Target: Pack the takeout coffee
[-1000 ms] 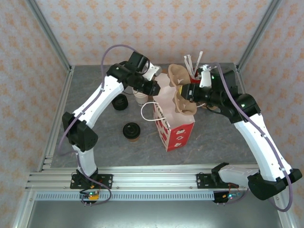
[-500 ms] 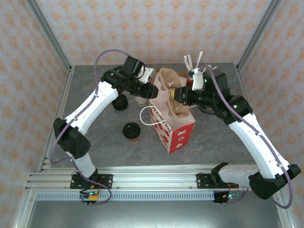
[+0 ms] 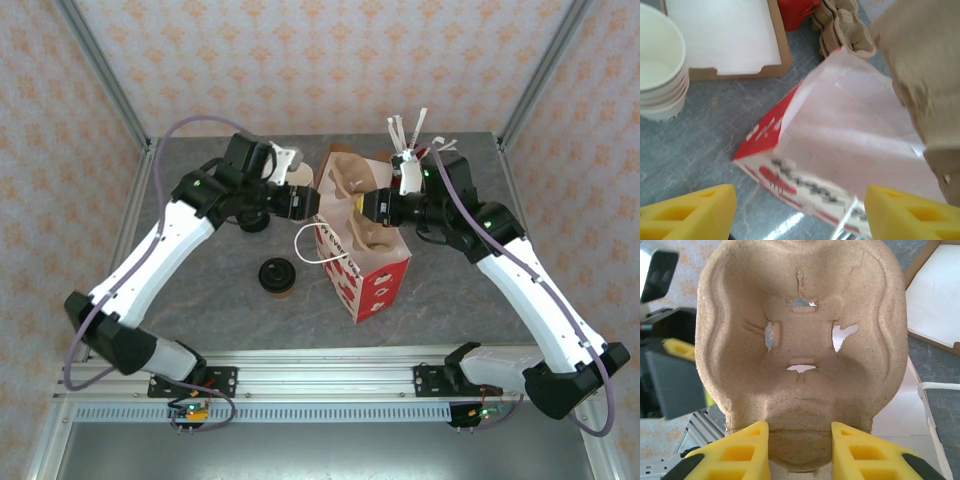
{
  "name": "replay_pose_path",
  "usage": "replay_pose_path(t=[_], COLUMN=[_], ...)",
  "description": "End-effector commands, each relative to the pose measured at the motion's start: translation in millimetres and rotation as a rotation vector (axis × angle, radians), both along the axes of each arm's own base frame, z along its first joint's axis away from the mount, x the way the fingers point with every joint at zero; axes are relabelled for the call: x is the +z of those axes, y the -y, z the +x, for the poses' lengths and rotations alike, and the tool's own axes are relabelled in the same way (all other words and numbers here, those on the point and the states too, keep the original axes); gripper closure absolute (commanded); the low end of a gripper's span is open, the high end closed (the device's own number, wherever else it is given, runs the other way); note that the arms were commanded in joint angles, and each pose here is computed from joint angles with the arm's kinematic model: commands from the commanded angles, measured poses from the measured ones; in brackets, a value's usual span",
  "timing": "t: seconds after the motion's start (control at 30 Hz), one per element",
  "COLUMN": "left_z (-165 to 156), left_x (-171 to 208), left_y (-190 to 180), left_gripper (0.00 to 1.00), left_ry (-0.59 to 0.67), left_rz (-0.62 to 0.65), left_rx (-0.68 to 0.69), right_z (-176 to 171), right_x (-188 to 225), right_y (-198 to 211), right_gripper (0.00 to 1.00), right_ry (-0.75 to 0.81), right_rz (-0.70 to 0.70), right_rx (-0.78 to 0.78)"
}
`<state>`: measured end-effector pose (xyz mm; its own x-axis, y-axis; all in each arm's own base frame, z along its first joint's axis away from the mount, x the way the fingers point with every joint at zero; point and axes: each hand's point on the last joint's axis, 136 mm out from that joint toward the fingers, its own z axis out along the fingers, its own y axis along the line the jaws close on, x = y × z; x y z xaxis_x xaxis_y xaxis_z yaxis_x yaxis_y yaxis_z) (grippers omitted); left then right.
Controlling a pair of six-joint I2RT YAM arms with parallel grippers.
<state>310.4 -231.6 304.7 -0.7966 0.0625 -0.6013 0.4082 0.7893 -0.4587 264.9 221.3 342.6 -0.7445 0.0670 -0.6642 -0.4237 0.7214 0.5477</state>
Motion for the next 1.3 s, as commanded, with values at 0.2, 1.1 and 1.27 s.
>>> replay_pose_path(t=[0.2,1.1,1.27], left_z=[-42,-50,-49], left_x=[-12,-33,-32], left_y=[4,6,6], left_gripper=[0.36,1.0,1.0], left_ry=[-0.067,-0.136,-0.132], left_rz=[-0.183,-0.184,-0.181], left_rx=[-0.028,-0.045,-0.044], right_z=[1,-10,-11], right_x=[-5,-31,-35], right_y=[-6,-4,-3], right_gripper=[0.71,0.71,0.71], right_ry=[0.024,-0.018,-0.029], right_rz=[-0.022,-0.115,-0.127], right_rx=[0.036,0.088,0.086])
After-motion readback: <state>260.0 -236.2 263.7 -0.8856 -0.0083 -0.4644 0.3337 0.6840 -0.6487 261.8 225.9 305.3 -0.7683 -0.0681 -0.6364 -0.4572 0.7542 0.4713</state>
